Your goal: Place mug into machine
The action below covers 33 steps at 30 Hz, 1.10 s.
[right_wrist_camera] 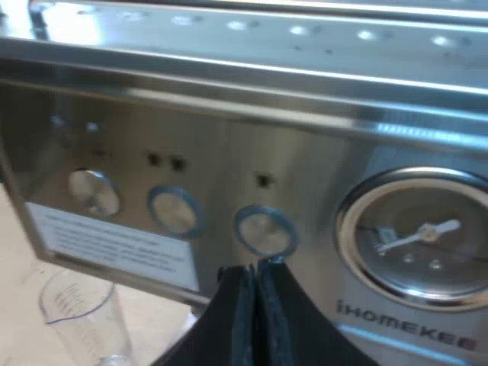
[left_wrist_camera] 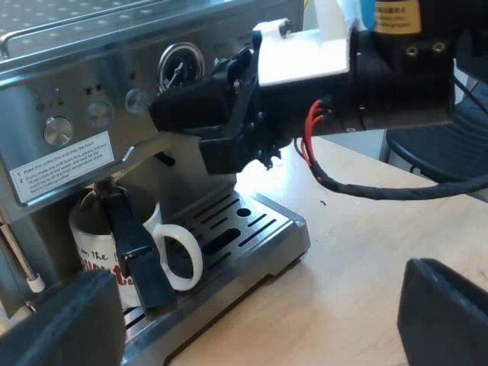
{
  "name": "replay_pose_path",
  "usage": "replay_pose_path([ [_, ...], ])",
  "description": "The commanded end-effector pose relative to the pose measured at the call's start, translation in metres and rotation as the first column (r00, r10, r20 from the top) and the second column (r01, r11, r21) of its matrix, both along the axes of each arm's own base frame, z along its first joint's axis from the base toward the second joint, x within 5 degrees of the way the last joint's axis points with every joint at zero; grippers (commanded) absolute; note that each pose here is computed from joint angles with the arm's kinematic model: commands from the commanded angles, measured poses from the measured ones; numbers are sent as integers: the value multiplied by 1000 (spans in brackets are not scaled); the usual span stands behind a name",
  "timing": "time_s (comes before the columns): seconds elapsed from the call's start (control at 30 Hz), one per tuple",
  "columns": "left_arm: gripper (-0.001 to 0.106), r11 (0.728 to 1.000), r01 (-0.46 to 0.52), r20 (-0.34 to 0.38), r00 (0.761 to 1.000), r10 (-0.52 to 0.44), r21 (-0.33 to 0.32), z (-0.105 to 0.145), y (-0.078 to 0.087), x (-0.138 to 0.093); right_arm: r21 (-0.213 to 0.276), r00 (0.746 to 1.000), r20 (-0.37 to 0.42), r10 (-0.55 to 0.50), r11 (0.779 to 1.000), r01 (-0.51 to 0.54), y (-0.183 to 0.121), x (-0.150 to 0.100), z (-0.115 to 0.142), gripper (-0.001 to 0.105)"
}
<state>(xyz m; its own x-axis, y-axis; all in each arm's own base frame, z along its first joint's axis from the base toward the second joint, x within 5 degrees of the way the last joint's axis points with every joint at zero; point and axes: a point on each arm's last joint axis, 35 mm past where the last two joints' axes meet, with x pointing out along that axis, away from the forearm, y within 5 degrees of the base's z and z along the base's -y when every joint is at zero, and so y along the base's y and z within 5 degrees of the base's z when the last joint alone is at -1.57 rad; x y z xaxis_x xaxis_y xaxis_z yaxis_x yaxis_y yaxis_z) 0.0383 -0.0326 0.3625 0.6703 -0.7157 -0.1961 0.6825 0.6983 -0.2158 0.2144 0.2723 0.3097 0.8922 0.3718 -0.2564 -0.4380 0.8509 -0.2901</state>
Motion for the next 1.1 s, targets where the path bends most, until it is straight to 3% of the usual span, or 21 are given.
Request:
replay_pose_path([
  [0.03, 75, 1000, 6, 9, 1000, -6, -15, 3, 1, -3, 10, 1000, 6, 13, 1000, -13, -1, 4, 4, 0],
  [0.37, 75, 1000, 6, 9, 1000, -6, -15, 3, 1, -3, 52, 999, 27, 32, 998, -34, 7, 14, -3, 0],
  [0.67, 75, 1000, 6, 9, 1000, -6, -15, 3, 1, -3, 49, 995, 63, -72, 996, 69, 6, 18, -3, 0],
  [0.73, 75, 1000, 6, 9, 1000, -6, -15, 3, 1, -3, 77, 990, 88, -110, 992, 104, 6, 19, 1, 0],
  [1.1, 75, 1000, 6, 9, 1000, -6, -15, 3, 1, -3, 88, 984, 102, -146, 987, 137, 5, 20, 2, 0],
])
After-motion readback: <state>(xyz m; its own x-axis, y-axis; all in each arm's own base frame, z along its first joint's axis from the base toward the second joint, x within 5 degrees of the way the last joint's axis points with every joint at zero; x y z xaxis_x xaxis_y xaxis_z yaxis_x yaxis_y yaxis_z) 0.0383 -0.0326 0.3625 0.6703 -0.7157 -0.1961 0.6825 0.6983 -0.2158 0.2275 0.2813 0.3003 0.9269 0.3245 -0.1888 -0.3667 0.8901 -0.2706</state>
